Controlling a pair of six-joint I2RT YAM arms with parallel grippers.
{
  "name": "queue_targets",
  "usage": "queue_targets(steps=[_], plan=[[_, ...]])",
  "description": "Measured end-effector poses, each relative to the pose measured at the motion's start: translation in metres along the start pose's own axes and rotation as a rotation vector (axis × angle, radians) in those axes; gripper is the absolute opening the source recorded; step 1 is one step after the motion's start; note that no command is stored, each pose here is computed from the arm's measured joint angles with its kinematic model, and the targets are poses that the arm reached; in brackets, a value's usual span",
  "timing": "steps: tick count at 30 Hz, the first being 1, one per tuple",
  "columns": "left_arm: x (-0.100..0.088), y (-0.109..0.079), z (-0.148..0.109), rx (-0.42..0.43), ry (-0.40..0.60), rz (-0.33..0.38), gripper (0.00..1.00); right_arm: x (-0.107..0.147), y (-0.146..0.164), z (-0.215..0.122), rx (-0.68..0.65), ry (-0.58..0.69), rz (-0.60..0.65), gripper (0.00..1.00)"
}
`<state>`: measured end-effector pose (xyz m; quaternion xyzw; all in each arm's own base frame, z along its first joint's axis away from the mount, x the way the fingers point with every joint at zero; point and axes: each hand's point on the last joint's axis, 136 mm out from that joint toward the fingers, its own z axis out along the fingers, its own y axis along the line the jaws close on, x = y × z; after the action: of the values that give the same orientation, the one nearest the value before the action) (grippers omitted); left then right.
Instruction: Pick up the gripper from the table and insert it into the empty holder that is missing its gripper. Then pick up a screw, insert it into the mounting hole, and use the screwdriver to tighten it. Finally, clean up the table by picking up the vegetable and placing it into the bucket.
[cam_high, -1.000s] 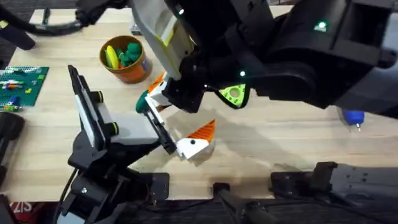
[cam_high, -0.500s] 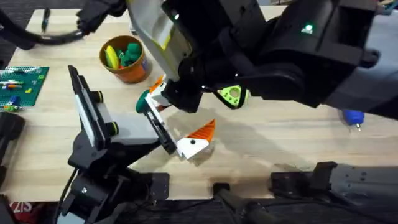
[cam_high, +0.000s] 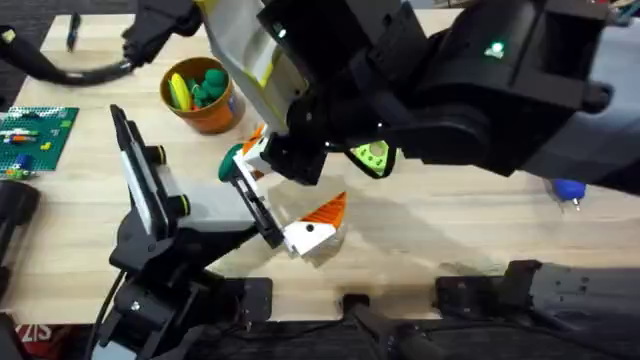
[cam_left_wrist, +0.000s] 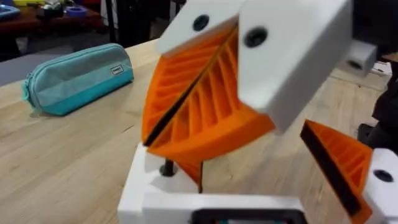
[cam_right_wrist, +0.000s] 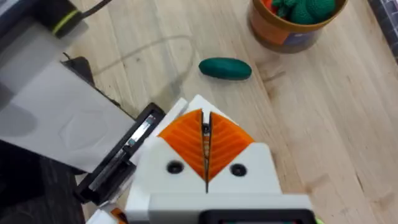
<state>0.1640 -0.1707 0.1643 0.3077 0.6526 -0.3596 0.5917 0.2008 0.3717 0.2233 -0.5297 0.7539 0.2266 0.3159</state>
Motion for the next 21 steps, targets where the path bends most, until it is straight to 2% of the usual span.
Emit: queue_targets(steps=[21], plan=[[0.0002,-0.0002,0.0,0.001,0.001,-0.023,0.987,-0.0008,0.0004,0.0082,-0.004,0.001,-0.005,0.011]])
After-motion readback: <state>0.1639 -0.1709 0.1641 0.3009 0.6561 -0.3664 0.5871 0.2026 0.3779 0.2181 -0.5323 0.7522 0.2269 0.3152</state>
